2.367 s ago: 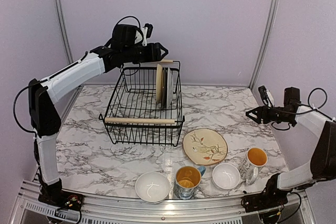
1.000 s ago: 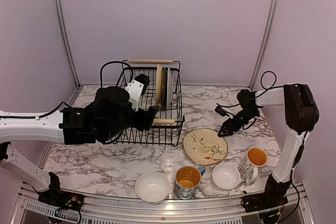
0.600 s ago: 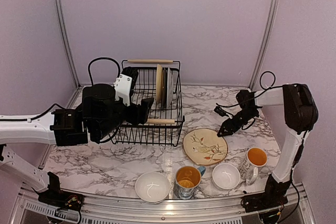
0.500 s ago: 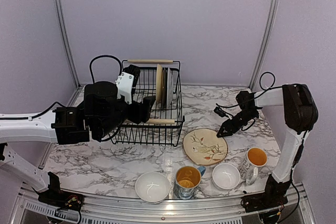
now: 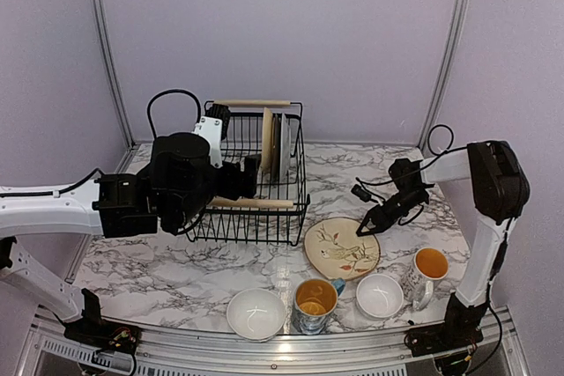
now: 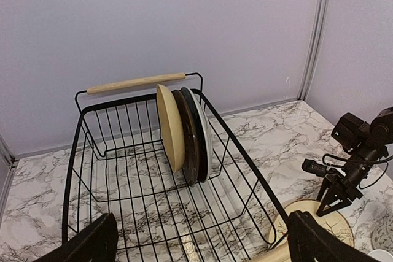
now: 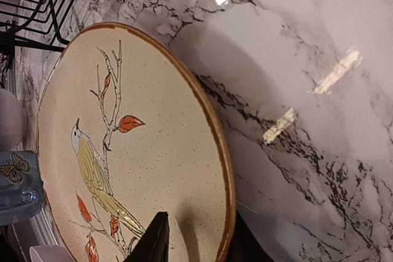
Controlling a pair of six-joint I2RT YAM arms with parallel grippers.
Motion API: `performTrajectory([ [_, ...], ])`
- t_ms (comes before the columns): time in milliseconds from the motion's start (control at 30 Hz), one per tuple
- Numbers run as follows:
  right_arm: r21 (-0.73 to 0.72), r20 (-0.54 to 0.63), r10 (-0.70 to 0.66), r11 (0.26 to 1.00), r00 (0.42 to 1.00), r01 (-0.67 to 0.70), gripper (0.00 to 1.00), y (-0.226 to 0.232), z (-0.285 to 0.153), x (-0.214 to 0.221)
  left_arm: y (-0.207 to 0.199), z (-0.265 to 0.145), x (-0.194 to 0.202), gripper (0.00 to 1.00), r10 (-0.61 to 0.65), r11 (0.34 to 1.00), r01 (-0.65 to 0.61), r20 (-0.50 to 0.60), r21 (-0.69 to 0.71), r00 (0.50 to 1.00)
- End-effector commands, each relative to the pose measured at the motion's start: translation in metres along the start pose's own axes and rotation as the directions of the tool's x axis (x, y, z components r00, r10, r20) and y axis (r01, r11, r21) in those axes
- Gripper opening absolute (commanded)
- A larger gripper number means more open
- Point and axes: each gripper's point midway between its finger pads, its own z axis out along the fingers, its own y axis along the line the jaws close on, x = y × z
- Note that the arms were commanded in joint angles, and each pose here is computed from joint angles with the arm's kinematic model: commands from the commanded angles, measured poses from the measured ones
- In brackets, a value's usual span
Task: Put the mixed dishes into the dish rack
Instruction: Grab the plate at the center of the board.
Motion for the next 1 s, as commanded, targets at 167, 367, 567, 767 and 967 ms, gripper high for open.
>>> performTrajectory([
  [167, 0.017, -0.015, 0.005, 1.0, 1.0, -0.005, 0.14, 0.002, 0.0, -0.005, -0.02, 0.01, -0.012, 0.93, 0.12, 0.992, -0.121, 0.043, 0.038, 0.992],
  [367, 0.005, 0.025, -0.002, 1.0, 1.0, 0.002, 0.0, 0.009, -0.015, -0.011, -0.05, 0.024, -0.017, 0.87, 0.244, 0.965, -0.247, 0.036, 0.092, 0.969],
  [567, -0.007, 0.121, 0.048, 0.999, 0.992, -0.047, 0.0, 0.001, -0.047, -0.021, -0.096, 0.025, -0.007, 0.82, 0.374, 0.906, -0.375, 0.043, 0.194, 0.926],
  [767, -0.013, 0.22, 0.056, 0.998, 0.974, -0.054, 0.0, 0.004, -0.083, -0.037, -0.154, 0.011, 0.008, 0.79, 0.609, 0.745, -0.63, 0.163, 0.221, 0.777],
  [967, 0.001, 0.286, 0.054, 0.998, 0.957, -0.057, 0.0, 0.013, -0.111, -0.049, -0.206, 0.012, 0.046, 0.79, 0.773, 0.56, -0.781, 0.166, 0.276, 0.612],
])
